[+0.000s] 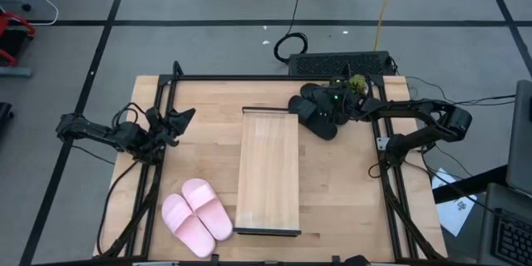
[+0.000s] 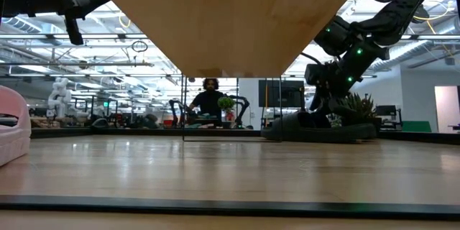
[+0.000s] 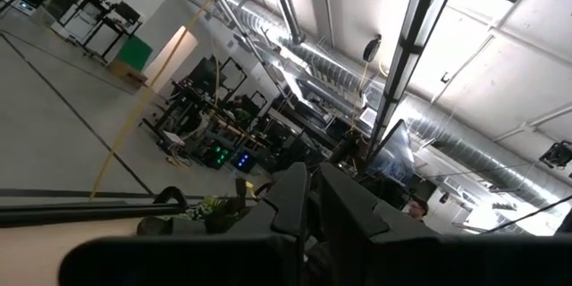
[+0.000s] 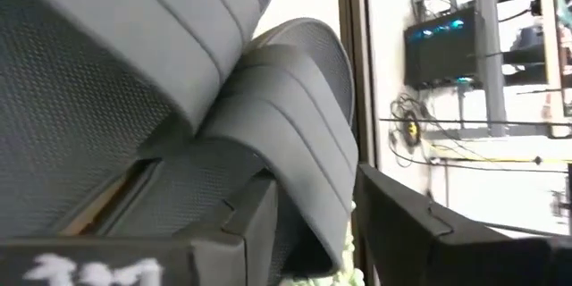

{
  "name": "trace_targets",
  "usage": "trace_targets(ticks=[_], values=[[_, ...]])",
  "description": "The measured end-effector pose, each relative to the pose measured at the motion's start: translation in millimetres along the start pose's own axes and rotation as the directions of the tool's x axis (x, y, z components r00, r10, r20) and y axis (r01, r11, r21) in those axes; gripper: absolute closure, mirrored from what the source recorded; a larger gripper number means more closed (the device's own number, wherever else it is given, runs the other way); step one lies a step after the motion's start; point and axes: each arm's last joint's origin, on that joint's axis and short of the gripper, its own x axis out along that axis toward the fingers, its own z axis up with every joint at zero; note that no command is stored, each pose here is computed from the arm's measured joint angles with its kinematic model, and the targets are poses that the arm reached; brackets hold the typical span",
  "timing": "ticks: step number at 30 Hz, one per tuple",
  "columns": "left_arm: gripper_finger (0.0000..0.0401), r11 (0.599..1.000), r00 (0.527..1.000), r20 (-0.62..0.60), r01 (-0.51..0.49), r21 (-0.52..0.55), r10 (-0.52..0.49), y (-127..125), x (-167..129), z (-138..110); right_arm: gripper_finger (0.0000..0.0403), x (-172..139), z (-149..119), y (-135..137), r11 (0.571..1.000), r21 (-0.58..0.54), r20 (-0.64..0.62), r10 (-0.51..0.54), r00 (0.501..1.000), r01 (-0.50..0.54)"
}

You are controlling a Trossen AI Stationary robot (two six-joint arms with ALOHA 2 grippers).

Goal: Pick and place slides into the shelf
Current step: Put the right black slide on the shelf

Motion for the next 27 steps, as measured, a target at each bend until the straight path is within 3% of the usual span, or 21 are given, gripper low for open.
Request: trace_targets(ticks=[10,21,27], values=[[0.0368,1.0,1.0,-0.001,0.0,0.0,0.0,0.0,0.0,-0.1,0.0275,0.4,-0.6,-0.5,1.0,0.025,0.013,0.013,1.0,-0.013],[0.0368,1.0,1.0,-0.003,-0.001,-0.002,0.001,0.1,0.0,-0.3,0.0393,0.9,-2.1,-2.2,0.999,0.051,0.001,0.002,1.0,-0.002],[0.0368,1.0,1.0,-0.003,-0.001,-0.001,0.001,0.1,0.0,-0.3,0.0397,-2.5,-2.3,-6.8,0.997,0.007,-0.055,-0.079,0.995,0.079]])
